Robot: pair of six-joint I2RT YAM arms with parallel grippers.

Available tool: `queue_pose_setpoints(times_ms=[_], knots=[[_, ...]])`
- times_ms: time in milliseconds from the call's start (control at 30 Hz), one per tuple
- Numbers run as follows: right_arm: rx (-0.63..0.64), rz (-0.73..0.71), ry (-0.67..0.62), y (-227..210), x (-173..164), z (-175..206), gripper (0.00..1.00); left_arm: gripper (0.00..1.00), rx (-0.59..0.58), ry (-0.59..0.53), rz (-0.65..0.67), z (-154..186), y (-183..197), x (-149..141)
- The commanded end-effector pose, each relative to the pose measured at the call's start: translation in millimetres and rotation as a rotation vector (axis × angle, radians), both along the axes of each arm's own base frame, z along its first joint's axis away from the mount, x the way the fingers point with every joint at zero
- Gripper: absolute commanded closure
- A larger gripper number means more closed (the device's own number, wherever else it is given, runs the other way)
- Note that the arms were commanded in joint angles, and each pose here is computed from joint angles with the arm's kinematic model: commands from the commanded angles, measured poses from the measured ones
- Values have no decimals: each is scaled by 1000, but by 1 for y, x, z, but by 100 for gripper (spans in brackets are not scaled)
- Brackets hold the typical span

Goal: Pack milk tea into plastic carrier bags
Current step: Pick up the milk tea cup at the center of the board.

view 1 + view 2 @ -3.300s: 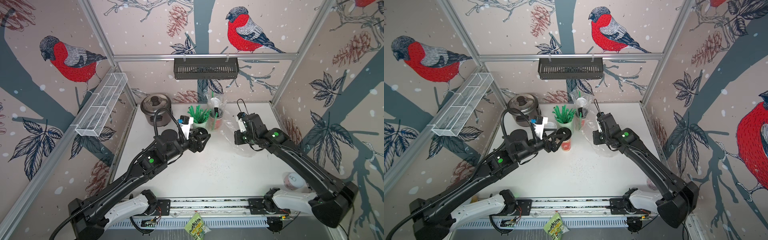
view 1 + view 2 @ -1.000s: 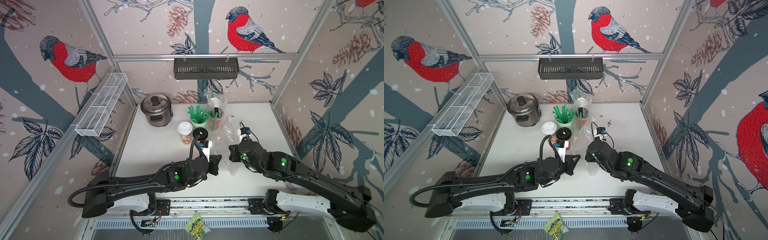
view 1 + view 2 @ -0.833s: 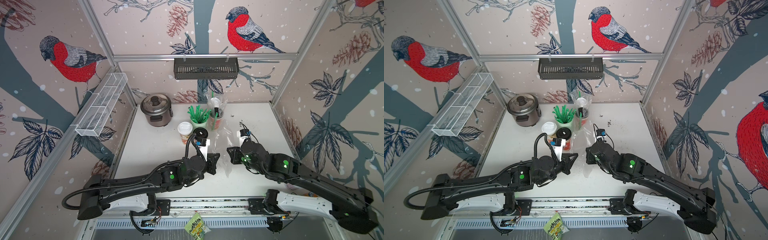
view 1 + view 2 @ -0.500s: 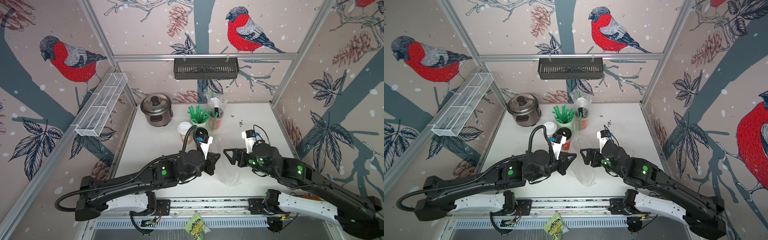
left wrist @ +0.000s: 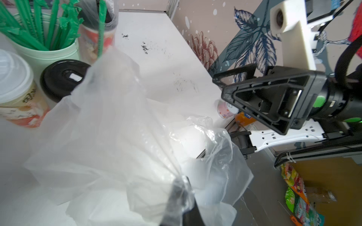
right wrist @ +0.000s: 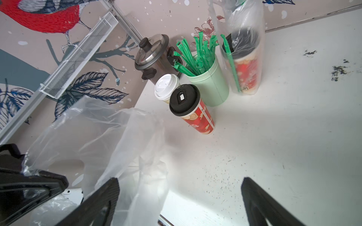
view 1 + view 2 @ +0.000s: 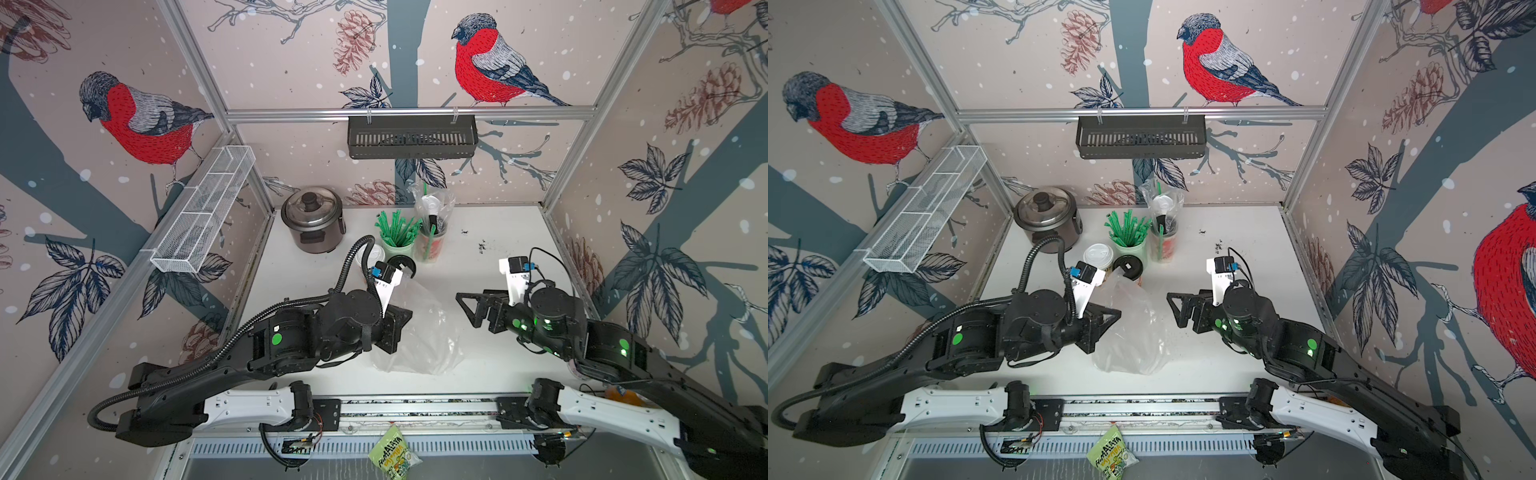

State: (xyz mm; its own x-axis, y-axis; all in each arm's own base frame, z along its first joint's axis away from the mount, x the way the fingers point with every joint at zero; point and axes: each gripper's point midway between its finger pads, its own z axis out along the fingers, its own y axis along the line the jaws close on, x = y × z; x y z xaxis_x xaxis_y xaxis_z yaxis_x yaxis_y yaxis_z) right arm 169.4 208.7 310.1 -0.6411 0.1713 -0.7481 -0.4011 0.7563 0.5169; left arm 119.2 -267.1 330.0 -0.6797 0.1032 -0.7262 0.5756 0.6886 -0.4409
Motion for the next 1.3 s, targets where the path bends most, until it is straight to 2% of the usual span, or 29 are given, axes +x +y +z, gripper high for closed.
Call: queue_pose_setpoints(times_ms=[0,233,400,567,667,1033,1267], knots=[[-34,6,-42,7,11,0,2,100,118,5,47,-19,26,2],[-126,32,-20,25,51,-22,1,100,106,-37,103,-25,43,12],[-215,54,-29,41,81,-29,1,100,115,-18,114,-35,49,20],[-266,98,-32,62,109,-33,2,100,161,4,101,-56,46,26],[-319,129,-9,77,123,-48,2,100,195,13,100,-66,45,30],[-529,263,34,127,141,-84,6,100,220,72,57,-85,41,41],[-679,281,94,138,149,-115,7,100,236,72,56,-87,41,44]])
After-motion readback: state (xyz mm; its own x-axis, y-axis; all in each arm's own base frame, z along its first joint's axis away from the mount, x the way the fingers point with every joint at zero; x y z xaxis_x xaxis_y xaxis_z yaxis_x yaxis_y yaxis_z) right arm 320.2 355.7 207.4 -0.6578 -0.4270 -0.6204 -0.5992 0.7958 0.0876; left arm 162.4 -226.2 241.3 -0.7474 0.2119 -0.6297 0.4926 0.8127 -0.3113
